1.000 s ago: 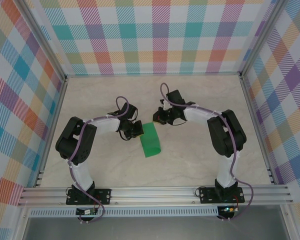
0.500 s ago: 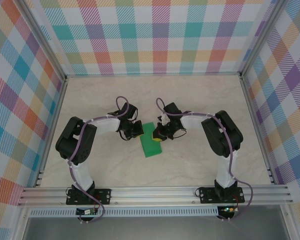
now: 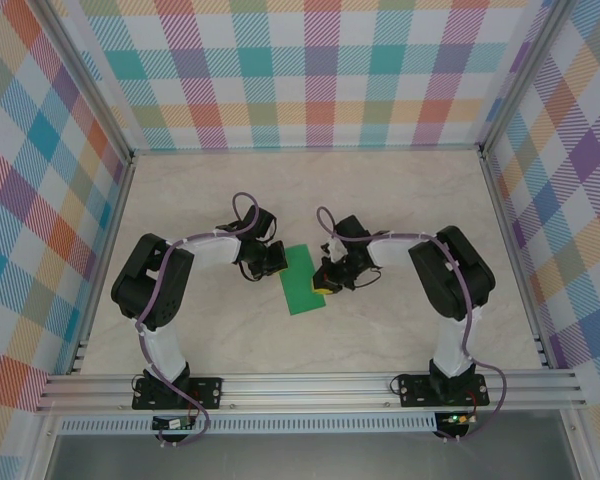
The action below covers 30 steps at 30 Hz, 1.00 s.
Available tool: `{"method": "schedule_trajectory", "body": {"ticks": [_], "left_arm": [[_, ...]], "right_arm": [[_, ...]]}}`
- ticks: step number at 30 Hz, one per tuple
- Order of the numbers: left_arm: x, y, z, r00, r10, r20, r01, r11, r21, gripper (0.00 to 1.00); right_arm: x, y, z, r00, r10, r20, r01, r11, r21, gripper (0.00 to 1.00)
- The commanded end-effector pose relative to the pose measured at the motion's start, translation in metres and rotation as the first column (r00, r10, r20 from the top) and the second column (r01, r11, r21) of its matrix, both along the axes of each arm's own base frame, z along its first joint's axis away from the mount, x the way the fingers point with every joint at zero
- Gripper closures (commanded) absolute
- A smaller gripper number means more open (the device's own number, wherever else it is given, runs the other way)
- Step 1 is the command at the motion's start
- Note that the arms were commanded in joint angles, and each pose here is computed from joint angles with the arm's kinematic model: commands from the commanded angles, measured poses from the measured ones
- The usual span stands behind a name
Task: Fold a paper plane with a square sheet of paper (pick it up from the middle)
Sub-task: Fold the square sheet of paper in half at the center of the table.
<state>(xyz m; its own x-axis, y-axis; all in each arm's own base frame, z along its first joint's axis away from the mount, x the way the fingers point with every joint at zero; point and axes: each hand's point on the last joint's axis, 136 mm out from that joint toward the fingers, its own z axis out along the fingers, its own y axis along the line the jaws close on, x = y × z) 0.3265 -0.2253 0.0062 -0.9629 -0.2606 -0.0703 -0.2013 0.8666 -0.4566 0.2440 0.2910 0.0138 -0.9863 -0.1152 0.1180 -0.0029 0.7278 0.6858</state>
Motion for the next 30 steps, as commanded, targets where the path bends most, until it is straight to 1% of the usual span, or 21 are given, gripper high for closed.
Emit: {"method": "schedule_trajectory", "body": {"ticks": [1, 5, 8, 9, 11, 14, 16, 19, 21, 24, 27, 30], "left_arm": [[-0.077, 0.090, -0.078, 0.956, 0.105, -0.273, 0.018, 0.910, 0.414, 1.00], [-0.076, 0.091, -0.078, 0.957, 0.106, -0.270, 0.016, 0.910, 0.415, 1.00], [-0.074, 0.089, -0.076, 0.960, 0.096, -0.264, 0.020, 0.913, 0.406, 1.00], [-0.072, 0.087, -0.075, 0.961, 0.088, -0.262, 0.024, 0.918, 0.397, 1.00], [-0.069, 0.081, -0.071, 0.966, 0.065, -0.250, 0.034, 0.928, 0.372, 1.00], [-0.060, 0.072, -0.060, 0.975, 0.020, -0.223, 0.058, 0.940, 0.337, 1.00], [-0.053, 0.069, -0.053, 0.978, -0.001, -0.209, 0.071, 0.942, 0.329, 1.00], [-0.043, 0.060, -0.045, 0.982, -0.028, -0.188, 0.085, 0.950, 0.300, 1.00], [-0.038, 0.053, -0.039, 0.984, -0.043, -0.174, 0.091, 0.956, 0.278, 1.00], [-0.029, 0.046, -0.030, 0.986, -0.068, -0.153, 0.105, 0.961, 0.255, 1.00], [-0.019, 0.041, -0.018, 0.988, -0.088, -0.125, 0.117, 0.962, 0.245, 1.00], [-0.007, 0.028, 0.003, 0.990, -0.117, -0.080, 0.130, 0.972, 0.193, 1.00]], "right_arm": [[-0.048, -0.036, -0.025, 0.988, -0.012, -0.154, -0.010, 0.990, -0.144, 0.96], [-0.064, -0.052, -0.029, 0.985, -0.034, -0.169, 0.001, 0.981, -0.193, 0.95], [-0.064, -0.058, -0.023, 0.989, -0.044, -0.141, 0.013, 0.977, -0.214, 0.96], [-0.059, -0.057, -0.016, 0.992, -0.048, -0.120, 0.021, 0.977, -0.214, 0.96], [-0.044, -0.048, 0.005, 0.998, -0.048, -0.051, 0.039, 0.985, -0.170, 0.96], [-0.009, -0.026, 0.050, 0.994, -0.065, 0.093, 0.072, 0.995, -0.069, 0.94], [0.012, -0.014, 0.064, 0.986, -0.081, 0.148, 0.087, 0.996, -0.032, 0.94], [0.039, 0.007, 0.060, 0.985, -0.092, 0.146, 0.093, 0.996, -0.004, 0.95], [0.052, 0.019, 0.053, 0.986, -0.094, 0.139, 0.092, 0.996, 0.021, 0.95], [0.069, 0.031, 0.044, 0.986, -0.097, 0.133, 0.095, 0.995, 0.024, 0.95], [0.074, 0.033, 0.032, 0.988, -0.101, 0.116, 0.101, 0.995, 0.001, 0.96], [0.069, 0.026, 0.024, 0.989, -0.102, 0.110, 0.106, 0.994, -0.028, 0.96]]}}
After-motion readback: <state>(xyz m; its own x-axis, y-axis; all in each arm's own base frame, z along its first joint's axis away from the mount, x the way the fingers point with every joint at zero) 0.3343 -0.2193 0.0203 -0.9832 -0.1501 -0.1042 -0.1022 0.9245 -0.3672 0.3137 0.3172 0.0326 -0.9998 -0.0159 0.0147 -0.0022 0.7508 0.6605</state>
